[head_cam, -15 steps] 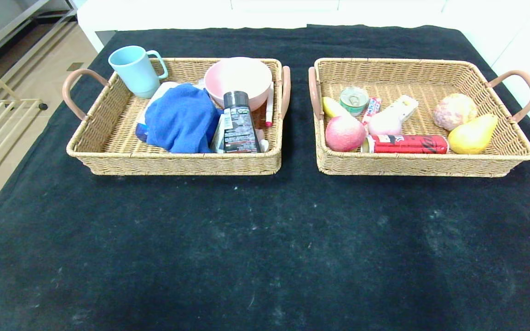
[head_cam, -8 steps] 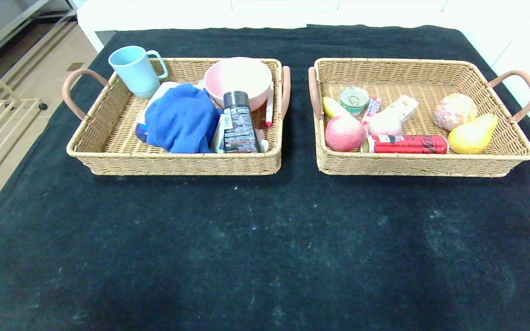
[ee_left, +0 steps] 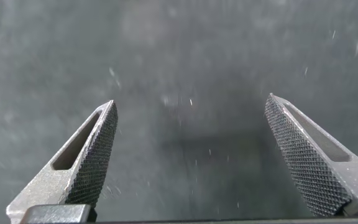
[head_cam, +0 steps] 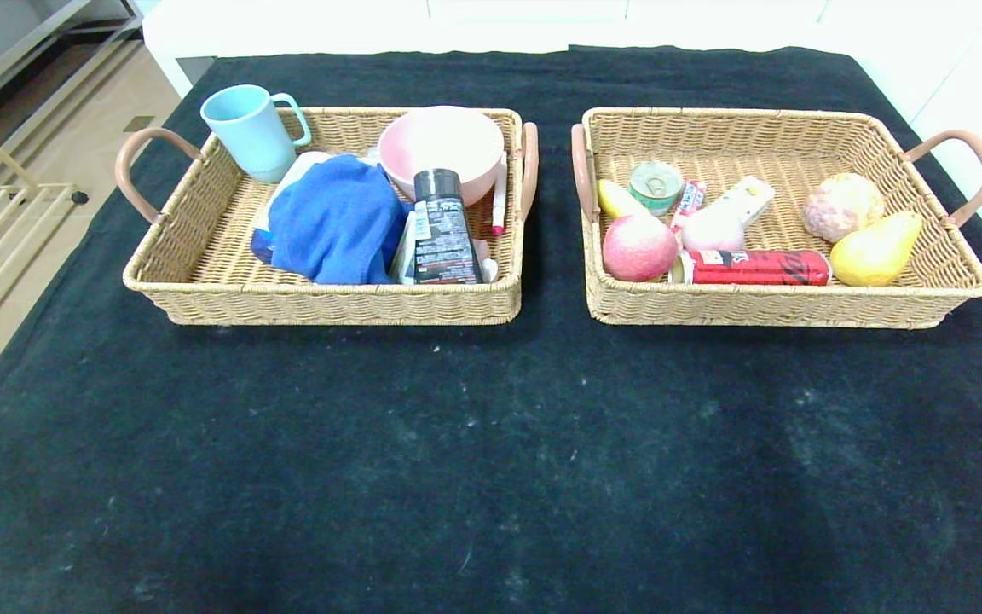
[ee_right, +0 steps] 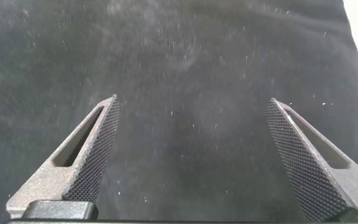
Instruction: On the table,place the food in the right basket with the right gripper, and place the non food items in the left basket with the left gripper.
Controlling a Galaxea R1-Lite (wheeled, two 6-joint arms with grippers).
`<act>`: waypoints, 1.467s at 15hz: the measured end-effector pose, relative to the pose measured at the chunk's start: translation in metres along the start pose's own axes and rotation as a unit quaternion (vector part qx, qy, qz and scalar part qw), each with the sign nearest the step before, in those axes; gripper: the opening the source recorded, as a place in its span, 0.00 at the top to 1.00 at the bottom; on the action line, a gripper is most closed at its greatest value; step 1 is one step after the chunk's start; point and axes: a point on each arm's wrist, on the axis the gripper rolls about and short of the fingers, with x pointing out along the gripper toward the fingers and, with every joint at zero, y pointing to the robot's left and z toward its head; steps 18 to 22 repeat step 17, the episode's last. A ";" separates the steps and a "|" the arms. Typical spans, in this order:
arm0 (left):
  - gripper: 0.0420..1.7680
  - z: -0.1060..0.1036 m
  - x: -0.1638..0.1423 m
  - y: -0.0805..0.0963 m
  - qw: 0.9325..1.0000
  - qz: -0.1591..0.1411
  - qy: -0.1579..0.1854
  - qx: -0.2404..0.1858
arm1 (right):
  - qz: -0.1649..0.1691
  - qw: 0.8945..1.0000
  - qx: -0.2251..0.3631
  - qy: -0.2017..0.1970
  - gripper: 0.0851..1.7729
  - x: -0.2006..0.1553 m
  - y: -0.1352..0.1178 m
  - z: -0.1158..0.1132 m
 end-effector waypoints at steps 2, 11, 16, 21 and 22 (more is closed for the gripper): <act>0.03 -0.009 0.001 -0.001 1.000 -0.003 0.013 -0.001 | 0.001 1.000 0.001 0.001 0.04 0.000 0.000 0.000; 0.03 -0.021 -0.001 -0.002 0.999 0.028 0.018 0.011 | 0.005 1.000 0.005 0.001 0.04 0.000 0.000 -0.001; 0.03 -0.022 -0.002 -0.001 0.998 0.041 0.011 -0.047 | -0.008 0.998 0.057 0.006 0.04 0.000 0.000 -0.001; 0.03 -0.022 -0.002 -0.001 0.997 0.045 0.011 -0.056 | -0.009 0.998 0.062 0.006 0.04 0.000 0.000 -0.001; 0.03 -0.022 -0.002 -0.001 0.997 0.045 0.011 -0.056 | -0.009 0.998 0.062 0.006 0.04 0.000 0.000 -0.001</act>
